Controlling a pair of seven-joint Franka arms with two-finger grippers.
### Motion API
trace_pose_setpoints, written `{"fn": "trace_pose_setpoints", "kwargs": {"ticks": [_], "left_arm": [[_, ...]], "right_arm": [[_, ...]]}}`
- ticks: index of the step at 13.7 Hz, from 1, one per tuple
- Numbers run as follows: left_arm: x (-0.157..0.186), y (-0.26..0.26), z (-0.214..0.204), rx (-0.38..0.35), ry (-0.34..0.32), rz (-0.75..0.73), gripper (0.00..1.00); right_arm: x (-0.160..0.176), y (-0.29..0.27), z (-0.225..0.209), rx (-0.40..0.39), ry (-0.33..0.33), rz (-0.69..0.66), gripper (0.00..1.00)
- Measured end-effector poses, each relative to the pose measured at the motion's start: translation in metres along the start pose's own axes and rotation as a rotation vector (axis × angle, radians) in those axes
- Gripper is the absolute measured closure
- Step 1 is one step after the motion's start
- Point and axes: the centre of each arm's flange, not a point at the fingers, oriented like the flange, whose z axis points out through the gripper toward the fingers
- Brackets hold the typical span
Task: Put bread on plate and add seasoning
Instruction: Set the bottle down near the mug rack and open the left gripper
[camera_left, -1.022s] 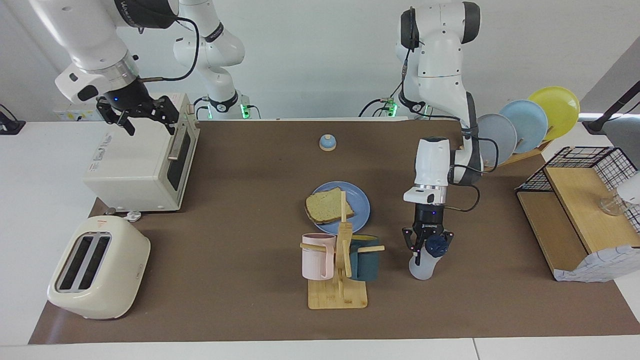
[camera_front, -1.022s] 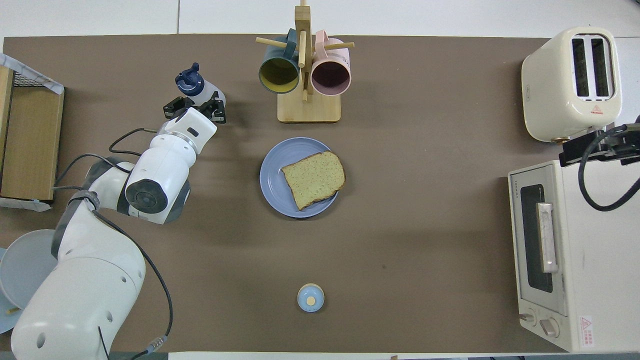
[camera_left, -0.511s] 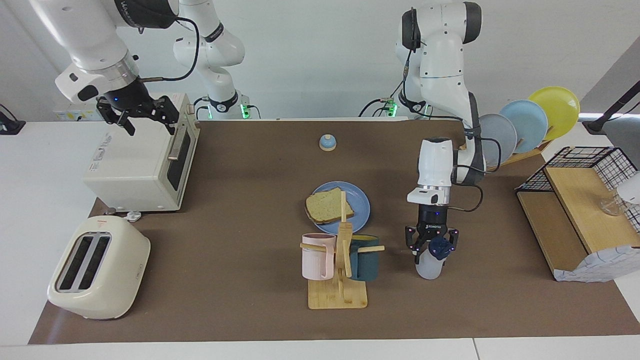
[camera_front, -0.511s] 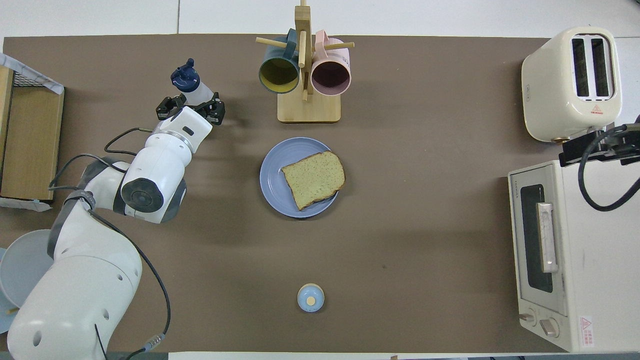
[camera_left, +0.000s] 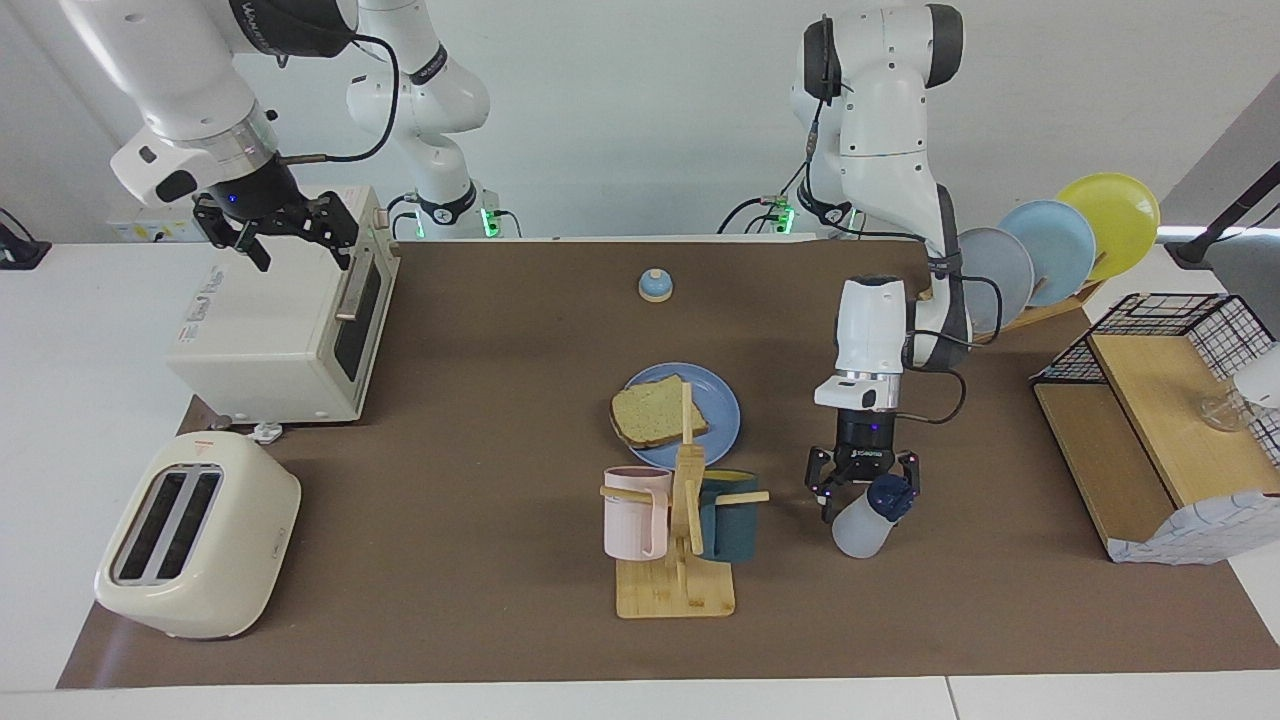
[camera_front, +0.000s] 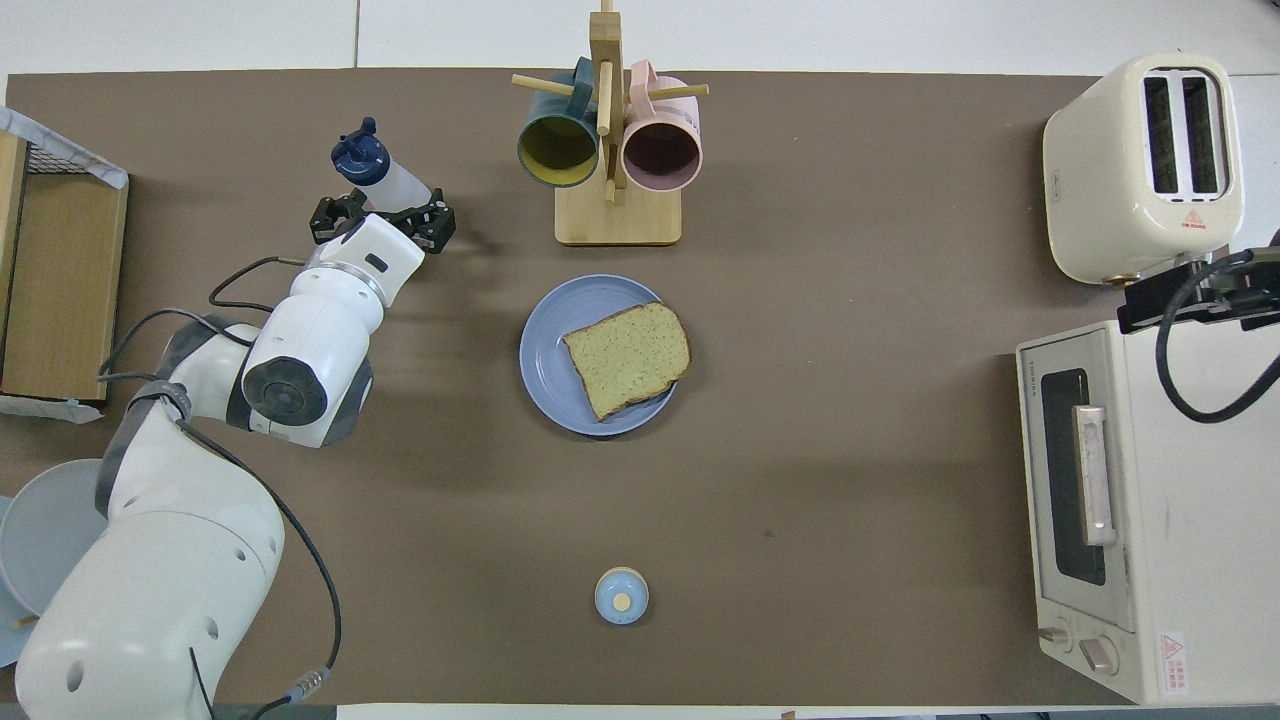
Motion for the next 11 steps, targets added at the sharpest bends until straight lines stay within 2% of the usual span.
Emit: {"fn": "trace_pose_setpoints", "kwargs": {"ticks": [6,11], "left_arm": [[-0.007,-0.005,-0.004,0.005,-0.014,-0.009,0.00],[-0.014,-0.012,-0.047,-0.014,-0.030,-0.060,0.00]], "right_arm": [[0.000,0.000,0.000,0.000,0.000,0.000,0.00],[0.000,0.000,0.000,0.000,0.000,0.000,0.00]]}}
